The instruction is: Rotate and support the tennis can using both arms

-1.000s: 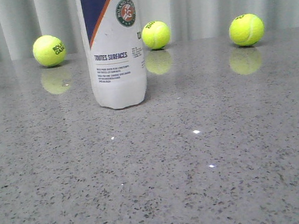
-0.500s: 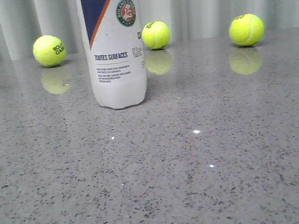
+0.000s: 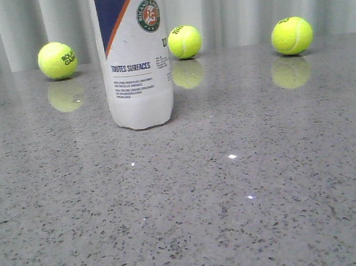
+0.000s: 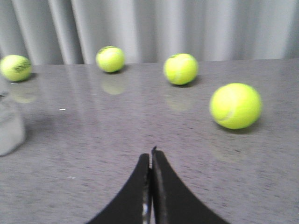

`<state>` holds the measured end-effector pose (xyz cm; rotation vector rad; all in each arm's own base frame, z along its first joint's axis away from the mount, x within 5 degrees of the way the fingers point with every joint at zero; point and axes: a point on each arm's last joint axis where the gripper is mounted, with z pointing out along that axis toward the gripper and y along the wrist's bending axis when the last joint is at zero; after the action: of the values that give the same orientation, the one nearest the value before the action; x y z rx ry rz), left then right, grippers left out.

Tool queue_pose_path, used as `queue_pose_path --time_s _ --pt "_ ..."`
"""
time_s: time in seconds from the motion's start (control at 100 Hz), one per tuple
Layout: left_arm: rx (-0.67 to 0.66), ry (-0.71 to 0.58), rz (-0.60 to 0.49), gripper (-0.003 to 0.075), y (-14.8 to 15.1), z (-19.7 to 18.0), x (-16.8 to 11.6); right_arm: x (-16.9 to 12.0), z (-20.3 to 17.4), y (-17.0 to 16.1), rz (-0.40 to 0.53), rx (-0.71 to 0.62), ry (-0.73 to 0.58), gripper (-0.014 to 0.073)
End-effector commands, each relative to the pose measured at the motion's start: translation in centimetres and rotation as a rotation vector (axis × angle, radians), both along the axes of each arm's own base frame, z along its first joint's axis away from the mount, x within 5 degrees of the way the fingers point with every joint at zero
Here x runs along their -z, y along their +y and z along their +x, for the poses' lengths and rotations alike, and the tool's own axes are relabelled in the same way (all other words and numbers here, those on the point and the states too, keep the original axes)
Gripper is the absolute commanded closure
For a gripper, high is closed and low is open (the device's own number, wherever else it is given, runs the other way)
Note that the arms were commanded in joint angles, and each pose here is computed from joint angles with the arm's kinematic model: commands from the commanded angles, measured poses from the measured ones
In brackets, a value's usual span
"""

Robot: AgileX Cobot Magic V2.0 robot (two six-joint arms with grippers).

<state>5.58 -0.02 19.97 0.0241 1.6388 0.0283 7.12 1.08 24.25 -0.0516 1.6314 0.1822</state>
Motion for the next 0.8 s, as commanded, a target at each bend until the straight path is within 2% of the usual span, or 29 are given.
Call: queue_pose_path --time_s 0.0,0.28,0.36,0.79 --pt "-0.005 -0.061 -0.015 0.0741 0.0 0.0 0.7 -0.8 -0.3 -0.4 -0.059 0.046 -0.149 0.0652" --pt "-0.005 -0.061 -0.015 0.0741 0.0 0.0 0.7 2.4 -1.5 -0.9 -0.072 0.125 -0.207 0.0652" --pt "-0.005 -0.061 -0.015 0.0741 0.0 0.0 0.7 2.9 -1.8 -1.0 -0.066 0.132 -0.187 0.0652" --pt "-0.005 -0.061 -0.015 0.0741 0.0 0.0 0.7 3.1 -1.7 -1.0 -0.073 0.137 -0.169 0.0652"
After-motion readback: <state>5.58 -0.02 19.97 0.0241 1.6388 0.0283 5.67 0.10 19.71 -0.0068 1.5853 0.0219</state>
